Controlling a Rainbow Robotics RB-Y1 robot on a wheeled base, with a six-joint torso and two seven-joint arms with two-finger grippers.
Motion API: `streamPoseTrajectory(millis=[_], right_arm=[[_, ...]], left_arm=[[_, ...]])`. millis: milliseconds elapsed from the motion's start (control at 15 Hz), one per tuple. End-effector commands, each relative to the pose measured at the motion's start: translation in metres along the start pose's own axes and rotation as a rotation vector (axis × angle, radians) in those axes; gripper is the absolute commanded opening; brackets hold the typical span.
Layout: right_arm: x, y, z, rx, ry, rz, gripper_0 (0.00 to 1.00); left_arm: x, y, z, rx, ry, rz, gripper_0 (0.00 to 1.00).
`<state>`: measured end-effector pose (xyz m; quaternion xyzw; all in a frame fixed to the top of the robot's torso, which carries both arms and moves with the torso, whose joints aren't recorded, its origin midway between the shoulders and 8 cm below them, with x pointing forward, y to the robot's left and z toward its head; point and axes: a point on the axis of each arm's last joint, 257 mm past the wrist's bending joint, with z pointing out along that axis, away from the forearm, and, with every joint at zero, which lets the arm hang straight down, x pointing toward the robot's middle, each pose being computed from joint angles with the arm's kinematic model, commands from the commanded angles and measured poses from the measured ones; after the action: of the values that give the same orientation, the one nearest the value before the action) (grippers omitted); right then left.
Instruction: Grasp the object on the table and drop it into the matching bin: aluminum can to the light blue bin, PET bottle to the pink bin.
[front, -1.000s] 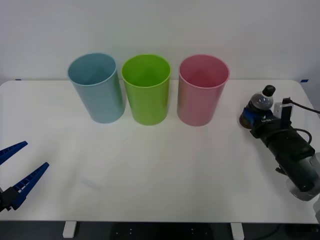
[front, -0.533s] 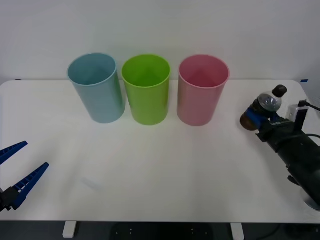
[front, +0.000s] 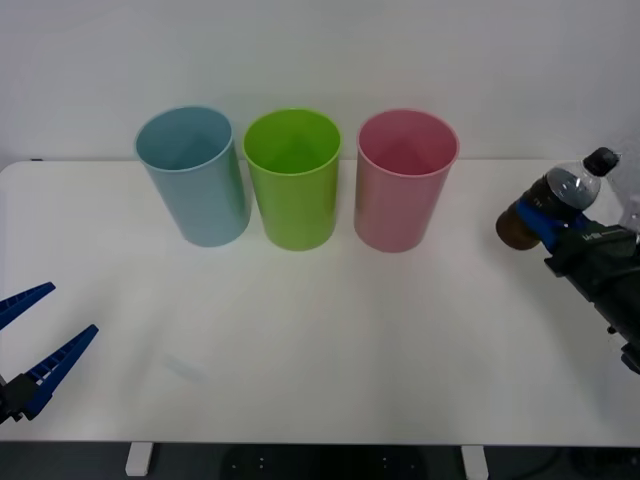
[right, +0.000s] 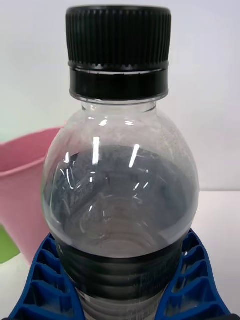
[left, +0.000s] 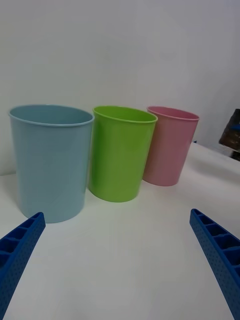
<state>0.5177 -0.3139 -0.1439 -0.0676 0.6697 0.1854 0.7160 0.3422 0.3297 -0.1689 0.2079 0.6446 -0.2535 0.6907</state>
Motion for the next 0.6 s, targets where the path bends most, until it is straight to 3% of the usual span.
streamPoseTrajectory(millis=[67, 333, 400, 600], right_arm=[[-0.032, 0.007, -0.001, -0.032, -0.043, 0.045, 0.0], [-0.081, 0.028, 0.004, -0.119, -0.088, 0.125, 0.0], [-0.094, 0.036, 0.007, -0.165, -0.094, 0.149, 0.0], [-0.126, 0.051, 0.015, -0.244, -0.103, 0.176, 0.0]], left_arm=[[0.0, 0.0, 0.0, 0.0, 0.0, 0.0, 1.0], [0.0, 0.0, 0.0, 0.0, 0.0, 0.0, 1.0], [0.0, 0.0, 0.0, 0.0, 0.0, 0.0, 1.0], [0.0, 0.0, 0.0, 0.0, 0.0, 0.0, 1.0]])
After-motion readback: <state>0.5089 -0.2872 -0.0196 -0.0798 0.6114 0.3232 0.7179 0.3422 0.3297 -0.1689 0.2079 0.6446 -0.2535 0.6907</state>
